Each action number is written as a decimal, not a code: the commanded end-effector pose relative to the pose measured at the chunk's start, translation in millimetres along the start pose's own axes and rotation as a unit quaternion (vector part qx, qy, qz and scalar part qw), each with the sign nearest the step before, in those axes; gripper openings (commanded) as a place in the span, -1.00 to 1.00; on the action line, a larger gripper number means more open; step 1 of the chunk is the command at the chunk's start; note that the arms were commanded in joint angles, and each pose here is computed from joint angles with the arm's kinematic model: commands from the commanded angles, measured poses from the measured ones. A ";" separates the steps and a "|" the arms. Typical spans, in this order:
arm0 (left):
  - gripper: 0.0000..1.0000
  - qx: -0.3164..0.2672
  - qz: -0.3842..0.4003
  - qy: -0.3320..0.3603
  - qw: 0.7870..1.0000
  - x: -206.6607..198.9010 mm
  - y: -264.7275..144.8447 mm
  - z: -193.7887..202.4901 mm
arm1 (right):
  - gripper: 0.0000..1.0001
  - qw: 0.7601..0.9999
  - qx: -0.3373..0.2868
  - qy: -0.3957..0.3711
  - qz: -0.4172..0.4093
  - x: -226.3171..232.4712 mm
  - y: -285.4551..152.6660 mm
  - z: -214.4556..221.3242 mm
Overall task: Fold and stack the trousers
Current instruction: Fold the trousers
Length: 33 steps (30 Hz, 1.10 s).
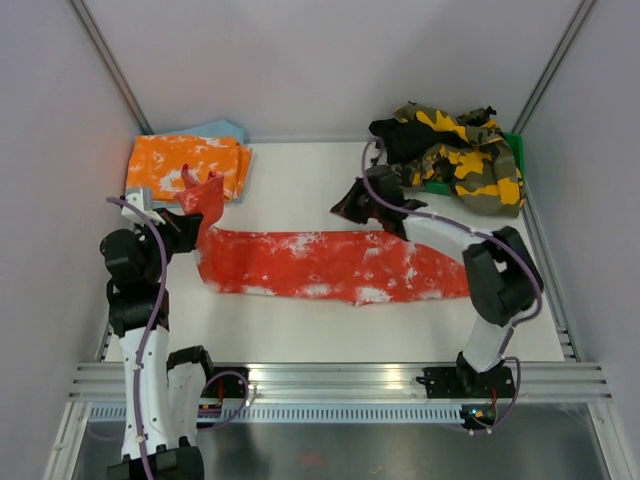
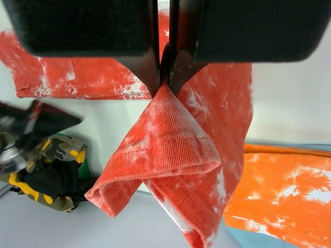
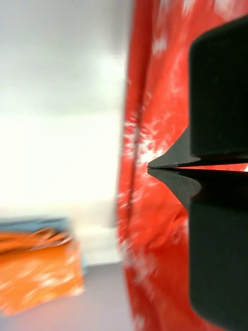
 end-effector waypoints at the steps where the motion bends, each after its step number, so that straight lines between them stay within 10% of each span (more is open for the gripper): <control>1: -0.95 0.020 0.008 -0.011 1.000 0.2 7.6 17.0 | -0.92 0.997 -0.063 -0.042 -0.013 25.1 -69.6 -48.9; 13: -0.95 0.109 0.079 -0.022 0.991 -80.7 49.1 90.9 | -0.80 0.988 -0.140 -0.017 0.067 -40.8 -144.9 -114.8; 33: -0.95 0.192 0.070 -0.039 0.978 -150.4 65.0 195.1 | -0.56 0.994 -0.092 -0.031 0.058 -66.1 -163.1 -82.0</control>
Point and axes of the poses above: each gripper's point midway between its finger pads, its own y axis out along the fingers, its own x axis along the line the jaws close on, z = x × y, the point moved 2 cm from there along -y, back along the fingers, and after that the axes turned 1 degree about -y, right-handed, at the moved point
